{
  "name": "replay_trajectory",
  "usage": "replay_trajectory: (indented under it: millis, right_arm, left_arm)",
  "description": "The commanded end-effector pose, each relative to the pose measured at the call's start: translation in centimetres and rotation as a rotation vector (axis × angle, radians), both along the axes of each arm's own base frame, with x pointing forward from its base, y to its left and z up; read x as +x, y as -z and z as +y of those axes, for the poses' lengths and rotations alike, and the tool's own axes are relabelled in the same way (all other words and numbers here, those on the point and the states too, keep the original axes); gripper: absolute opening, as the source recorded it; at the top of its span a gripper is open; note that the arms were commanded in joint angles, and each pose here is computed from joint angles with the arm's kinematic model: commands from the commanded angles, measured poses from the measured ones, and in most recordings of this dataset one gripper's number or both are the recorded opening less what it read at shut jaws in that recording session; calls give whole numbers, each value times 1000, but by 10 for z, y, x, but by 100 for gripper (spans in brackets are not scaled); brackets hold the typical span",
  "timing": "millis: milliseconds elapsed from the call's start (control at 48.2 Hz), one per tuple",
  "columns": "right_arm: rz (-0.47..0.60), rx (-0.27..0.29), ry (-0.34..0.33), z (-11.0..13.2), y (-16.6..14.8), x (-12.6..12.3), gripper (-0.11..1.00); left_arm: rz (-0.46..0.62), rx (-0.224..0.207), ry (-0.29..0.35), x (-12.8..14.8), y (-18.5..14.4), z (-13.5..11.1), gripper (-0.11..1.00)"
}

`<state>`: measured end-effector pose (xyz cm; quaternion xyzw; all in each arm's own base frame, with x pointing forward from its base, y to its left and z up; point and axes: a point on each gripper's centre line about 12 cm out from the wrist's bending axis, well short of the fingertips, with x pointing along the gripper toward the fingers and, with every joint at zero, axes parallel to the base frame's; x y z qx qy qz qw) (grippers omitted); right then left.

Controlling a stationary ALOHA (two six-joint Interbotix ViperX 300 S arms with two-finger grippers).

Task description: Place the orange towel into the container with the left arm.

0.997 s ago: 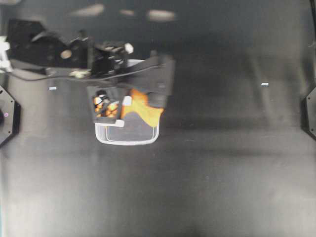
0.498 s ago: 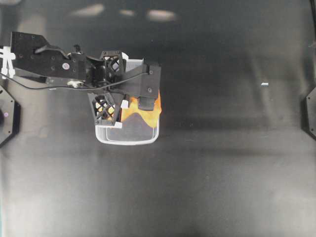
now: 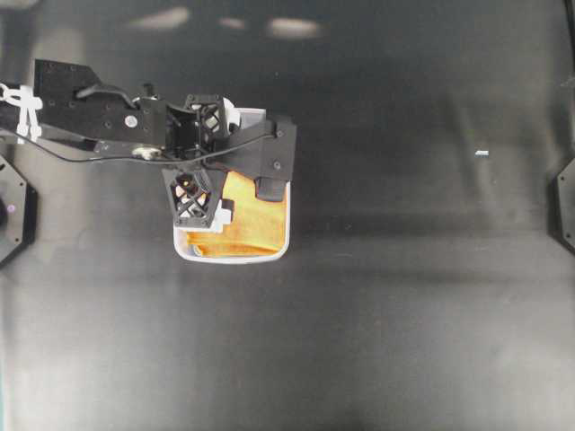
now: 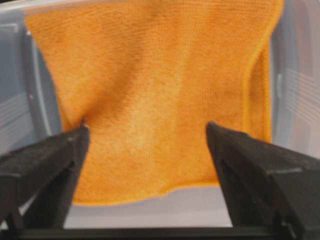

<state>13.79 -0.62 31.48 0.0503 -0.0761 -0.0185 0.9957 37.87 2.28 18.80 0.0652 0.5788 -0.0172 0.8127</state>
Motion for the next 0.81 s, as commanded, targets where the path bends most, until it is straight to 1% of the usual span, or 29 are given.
replay_trajectory:
  millis: [0, 125, 208, 291, 415, 519, 602, 789]
  right_arm:
    - [-2, 1, 3, -1, -2, 2, 76]
    - [-2, 1, 3, -1, -2, 2, 76]
    - [0, 2, 3, -1, -2, 2, 76]
    - [-3, 1, 3, -1, -2, 2, 76]
    - [-2, 1, 3, -1, -2, 1, 76]
    - [8, 3, 3, -1, 2, 2, 76]
    - [8, 2, 3, -1, 2, 2, 76]
    - [6, 3, 3, -1, 1, 2, 76]
  left_arm:
    - [-43, 7, 10, 7, -24, -2, 91]
    - [-92, 9, 14, 10, -61, -4, 89]
    - [-149, 7, 12, 8, -95, -7, 89]
    - [-220, 7, 16, 0, -124, -11, 89]
    - [-287, 10, 20, -18, -149, -12, 89]
    - [-325, 14, 25, -37, -161, -13, 89]
    - [-342, 11, 20, -47, -162, -13, 89]
    - [-414, 10, 28, -53, -163, -15, 89]
